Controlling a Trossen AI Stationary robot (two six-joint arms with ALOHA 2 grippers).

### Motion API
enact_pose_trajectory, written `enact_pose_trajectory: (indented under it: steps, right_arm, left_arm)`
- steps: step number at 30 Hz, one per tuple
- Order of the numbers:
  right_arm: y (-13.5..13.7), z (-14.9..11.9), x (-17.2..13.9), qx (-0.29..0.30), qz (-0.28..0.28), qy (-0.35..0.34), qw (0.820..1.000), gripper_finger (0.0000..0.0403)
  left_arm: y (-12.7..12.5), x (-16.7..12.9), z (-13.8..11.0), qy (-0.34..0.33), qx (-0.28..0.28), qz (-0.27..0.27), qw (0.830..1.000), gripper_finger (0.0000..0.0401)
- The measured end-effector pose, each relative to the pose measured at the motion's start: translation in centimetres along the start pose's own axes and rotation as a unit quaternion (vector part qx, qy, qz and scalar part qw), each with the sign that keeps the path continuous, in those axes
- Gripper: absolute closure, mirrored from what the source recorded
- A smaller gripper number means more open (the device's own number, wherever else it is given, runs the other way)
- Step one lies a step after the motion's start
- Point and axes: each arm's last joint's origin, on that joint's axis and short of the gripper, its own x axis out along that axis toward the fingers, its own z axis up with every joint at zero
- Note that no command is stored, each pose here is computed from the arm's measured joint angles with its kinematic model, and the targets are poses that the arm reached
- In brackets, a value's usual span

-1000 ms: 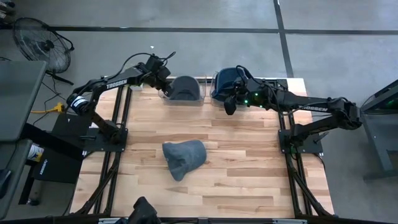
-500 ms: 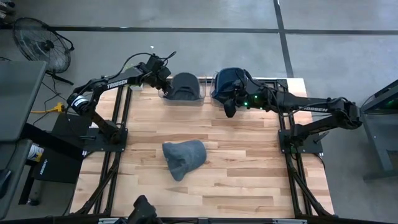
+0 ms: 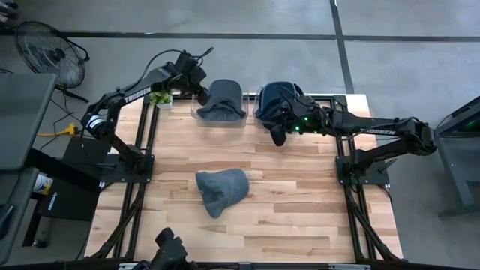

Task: Pick & Place hat
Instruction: Put the top gray cap into the left transparent bin, then put the gray cap into the left transparent bin

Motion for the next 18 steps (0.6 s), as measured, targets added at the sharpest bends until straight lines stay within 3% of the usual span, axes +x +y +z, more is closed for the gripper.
enact_pose_trajectory:
  steps: [6, 11, 18]
  right_arm:
    - [-0.6, -1.7, 0.5, 0.008, 0.014, 0.051, 0.999, 0.0221]
    - [-0.8, -4.0, 1.2, 0.026, 0.042, 0.073, 0.996, 0.0221]
    - [-0.8, -8.0, 2.1, 0.107, 0.116, 0.066, 0.985, 0.0221]
  left_arm:
    - [-0.2, -2.7, 1.4, 0.033, -0.020, 0.000, 0.999, 0.0169]
    - [-0.7, -4.6, 0.9, 0.070, -0.070, -0.026, 0.995, 0.0169]
    - [-4.2, -6.7, -0.5, 0.072, -0.081, -0.064, 0.992, 0.0169]
